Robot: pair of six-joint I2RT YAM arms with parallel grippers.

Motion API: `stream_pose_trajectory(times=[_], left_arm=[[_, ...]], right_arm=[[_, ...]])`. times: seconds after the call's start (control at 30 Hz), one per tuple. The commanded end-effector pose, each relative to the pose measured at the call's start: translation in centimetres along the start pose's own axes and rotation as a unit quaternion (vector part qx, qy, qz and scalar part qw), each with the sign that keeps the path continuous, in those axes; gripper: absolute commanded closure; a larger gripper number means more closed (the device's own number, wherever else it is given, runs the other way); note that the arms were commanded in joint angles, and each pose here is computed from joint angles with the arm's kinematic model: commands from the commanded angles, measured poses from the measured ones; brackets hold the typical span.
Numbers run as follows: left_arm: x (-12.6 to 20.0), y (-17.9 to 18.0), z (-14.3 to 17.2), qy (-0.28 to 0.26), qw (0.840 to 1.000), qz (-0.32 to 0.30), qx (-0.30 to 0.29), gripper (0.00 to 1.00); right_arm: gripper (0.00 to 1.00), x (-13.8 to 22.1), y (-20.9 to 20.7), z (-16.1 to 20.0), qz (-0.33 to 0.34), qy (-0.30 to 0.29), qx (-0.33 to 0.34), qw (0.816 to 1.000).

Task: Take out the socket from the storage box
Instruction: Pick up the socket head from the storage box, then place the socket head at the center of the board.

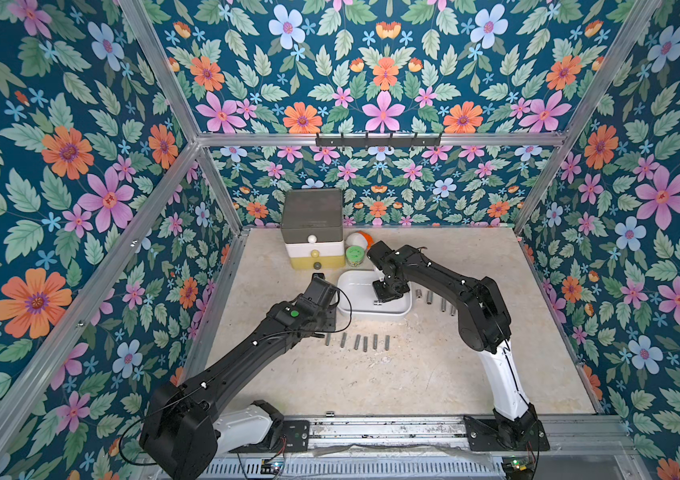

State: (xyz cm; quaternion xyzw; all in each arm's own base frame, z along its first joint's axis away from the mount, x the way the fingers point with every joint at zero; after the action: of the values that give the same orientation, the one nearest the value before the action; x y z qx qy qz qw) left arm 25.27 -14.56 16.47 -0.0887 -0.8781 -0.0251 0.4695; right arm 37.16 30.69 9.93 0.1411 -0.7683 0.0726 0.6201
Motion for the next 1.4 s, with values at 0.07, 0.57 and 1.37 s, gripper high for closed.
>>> stream_pose_trajectory(times=[0.07,0.57,1.37], left_arm=[[0.0,0.1,0.0,-0.001,1.000,-0.003,0.004,0.49],[-0.9,-0.6,0.5,0.012,1.000,0.016,0.011,0.49],[-2.3,-1.9,-0.8,0.014,0.999,0.031,0.003,0.49]], right_arm=[[0.99,1.1,-0.1,-0.7,-0.011,-0.016,-0.021,1.000],[1.00,4.6,-0.5,-0.8,-0.075,-0.041,-0.078,0.993],[0.98,4.4,-22.6,14.8,0.021,-0.057,-0.381,0.923]])
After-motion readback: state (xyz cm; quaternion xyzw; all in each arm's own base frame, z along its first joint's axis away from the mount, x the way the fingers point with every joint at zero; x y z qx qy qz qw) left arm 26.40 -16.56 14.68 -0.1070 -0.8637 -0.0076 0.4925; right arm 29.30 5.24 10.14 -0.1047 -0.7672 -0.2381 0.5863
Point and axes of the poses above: each gripper's point midway between its finger pads, its own x axis back along the fingers, its own y axis along the line the jaws close on, z = x × y, the point moved 3 cm from there along x, back along the fingers, and after that the axes turned 4 degrees about -x, right-handed, at the moved point
